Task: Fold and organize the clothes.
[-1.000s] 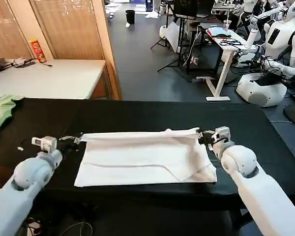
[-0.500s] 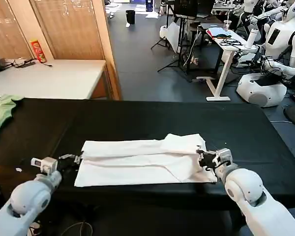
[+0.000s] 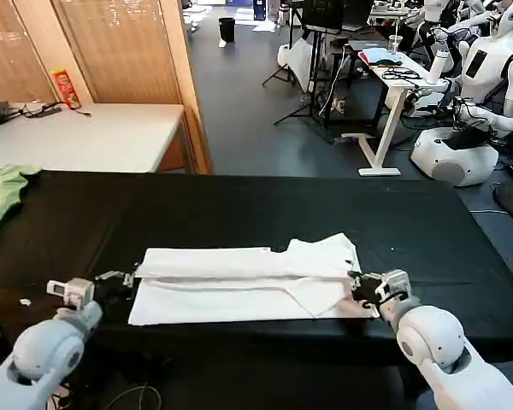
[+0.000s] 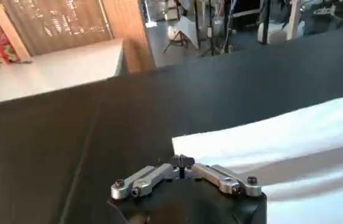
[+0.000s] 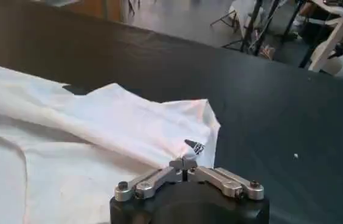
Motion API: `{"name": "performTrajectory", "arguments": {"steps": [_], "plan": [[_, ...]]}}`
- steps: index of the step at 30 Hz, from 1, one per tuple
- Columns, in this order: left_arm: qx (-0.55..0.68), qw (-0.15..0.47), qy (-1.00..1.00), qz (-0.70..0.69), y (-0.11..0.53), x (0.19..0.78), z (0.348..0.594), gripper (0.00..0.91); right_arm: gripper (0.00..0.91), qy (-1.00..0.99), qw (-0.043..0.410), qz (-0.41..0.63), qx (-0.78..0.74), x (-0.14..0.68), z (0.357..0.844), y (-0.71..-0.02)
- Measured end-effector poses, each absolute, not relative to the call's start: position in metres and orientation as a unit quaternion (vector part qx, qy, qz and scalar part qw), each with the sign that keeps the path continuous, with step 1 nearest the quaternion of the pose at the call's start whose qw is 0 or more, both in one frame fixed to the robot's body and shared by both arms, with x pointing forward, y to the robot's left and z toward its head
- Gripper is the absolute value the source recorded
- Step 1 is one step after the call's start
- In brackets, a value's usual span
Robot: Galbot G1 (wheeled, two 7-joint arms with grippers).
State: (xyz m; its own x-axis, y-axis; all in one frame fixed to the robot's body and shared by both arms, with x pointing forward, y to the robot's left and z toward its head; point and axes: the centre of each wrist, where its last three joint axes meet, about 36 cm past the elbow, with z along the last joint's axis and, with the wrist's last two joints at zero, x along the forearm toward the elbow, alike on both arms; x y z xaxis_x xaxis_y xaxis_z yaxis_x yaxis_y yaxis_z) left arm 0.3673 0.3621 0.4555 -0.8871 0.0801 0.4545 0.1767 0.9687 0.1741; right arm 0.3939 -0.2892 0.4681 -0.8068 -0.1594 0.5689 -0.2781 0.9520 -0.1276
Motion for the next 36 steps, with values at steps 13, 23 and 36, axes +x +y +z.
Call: {"name": "performTrajectory", "arguments": {"steps": [13, 23, 36], "plan": [[-0.061, 0.257, -0.957, -0.12, 0.353, 0.346, 0.438, 0.878, 0.878, -0.944, 0.289, 0.106, 0.116, 0.386, 0.47, -0.29], [-0.056, 0.228, -0.966, -0.105, 0.354, 0.349, 0.462, 0.878, 0.878, -0.96, 0.251, 0.084, 0.09, 0.395, 0.502, -0.306], [-0.034, 0.233, -0.972, 0.018, 0.367, 0.414, 0.447, 0.878, 0.878, -0.968, 0.246, 0.043, 0.035, 0.476, 0.461, -0.288]]}}
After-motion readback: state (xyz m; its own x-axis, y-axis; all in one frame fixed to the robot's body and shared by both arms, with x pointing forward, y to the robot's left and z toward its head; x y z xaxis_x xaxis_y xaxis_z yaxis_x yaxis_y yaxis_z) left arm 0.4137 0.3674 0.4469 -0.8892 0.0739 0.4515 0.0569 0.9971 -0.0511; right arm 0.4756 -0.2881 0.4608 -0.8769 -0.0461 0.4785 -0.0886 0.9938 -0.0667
